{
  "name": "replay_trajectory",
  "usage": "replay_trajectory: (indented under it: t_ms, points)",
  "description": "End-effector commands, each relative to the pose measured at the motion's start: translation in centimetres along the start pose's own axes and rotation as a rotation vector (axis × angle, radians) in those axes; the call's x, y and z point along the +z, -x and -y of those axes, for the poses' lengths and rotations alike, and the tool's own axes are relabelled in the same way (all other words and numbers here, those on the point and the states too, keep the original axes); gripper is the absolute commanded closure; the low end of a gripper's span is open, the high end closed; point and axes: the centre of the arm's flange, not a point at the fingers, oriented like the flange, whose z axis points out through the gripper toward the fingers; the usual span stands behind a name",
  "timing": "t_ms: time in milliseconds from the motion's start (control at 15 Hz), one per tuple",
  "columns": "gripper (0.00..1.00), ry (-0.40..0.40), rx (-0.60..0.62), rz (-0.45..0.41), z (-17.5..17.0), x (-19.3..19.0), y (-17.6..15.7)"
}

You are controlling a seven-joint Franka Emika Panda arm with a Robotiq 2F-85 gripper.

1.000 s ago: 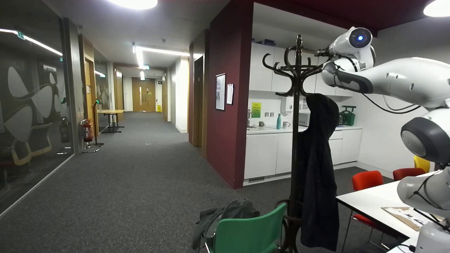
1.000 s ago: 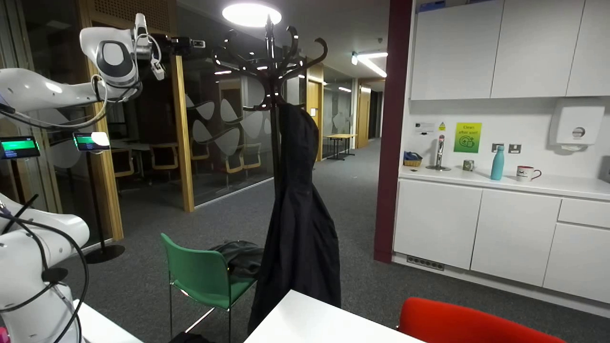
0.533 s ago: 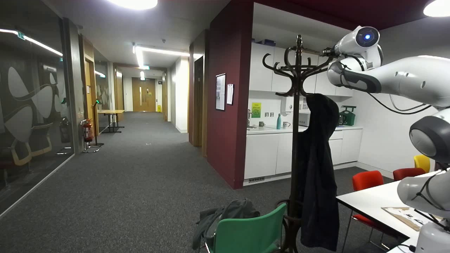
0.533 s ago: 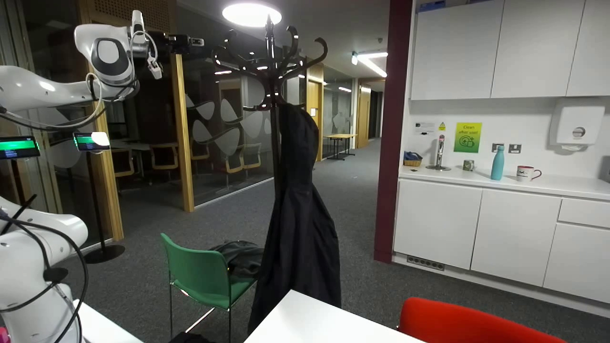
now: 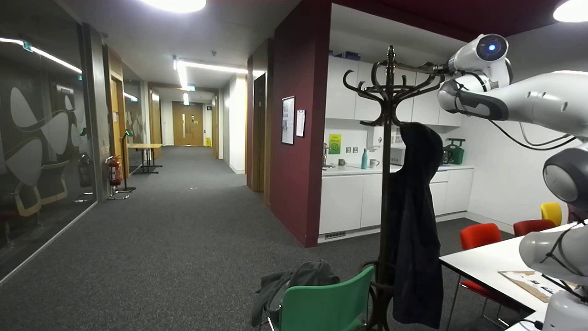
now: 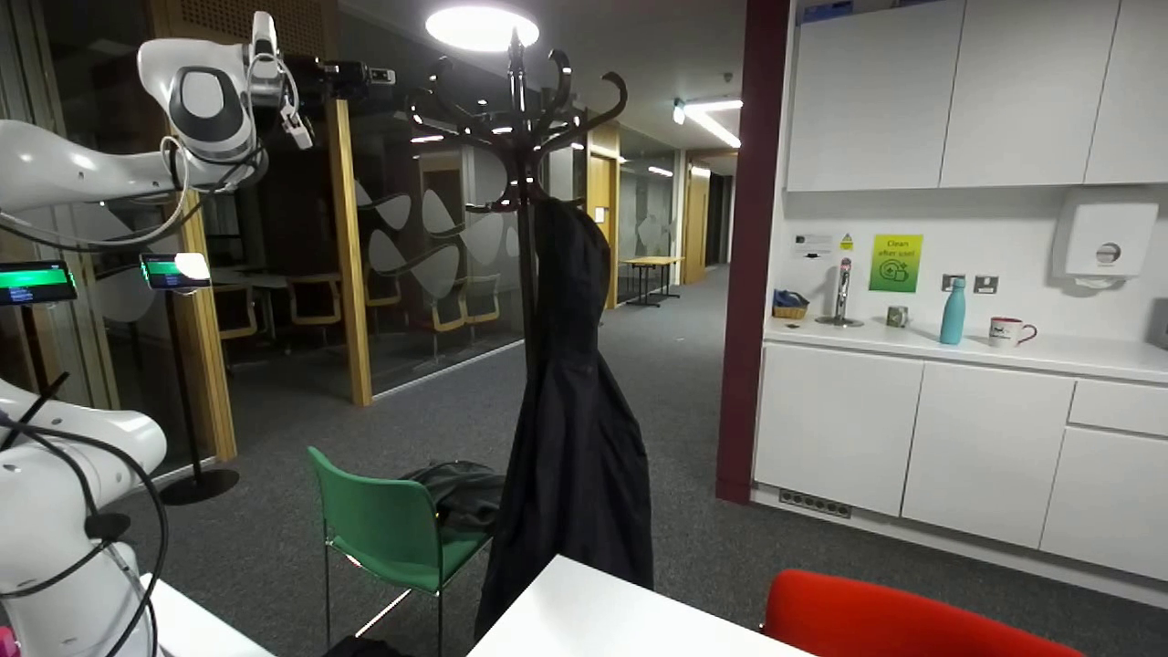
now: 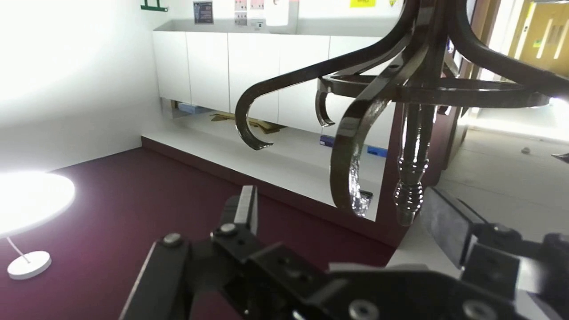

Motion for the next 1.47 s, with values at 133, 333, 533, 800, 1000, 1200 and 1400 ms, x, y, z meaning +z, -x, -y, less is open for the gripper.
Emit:
replay_trajectory:
  t_ms: [133, 333, 533, 800, 1000, 1200, 1400]
  points:
    - [0.0, -0.047, 0.015, 0.016, -3.1, 1.6, 0.7]
    - [0.0, -0.102, 0.041, 0.021, -3.5, 2.4, 0.8]
    - [0.0, -0.185, 0.049, 0.004, -3.6, 3.0, 0.7]
    - [0.0, -0.271, 0.04, -0.017, -3.3, 4.0, 0.4]
    - [0.0, -0.307, 0.034, -0.015, -3.2, 4.8, 0.5]
    - [0.0, -0.326, 0.016, -0.01, -3.1, 5.8, 0.5]
    - [0.0, -0.338, -0.002, -0.014, -2.8, 6.4, 0.2]
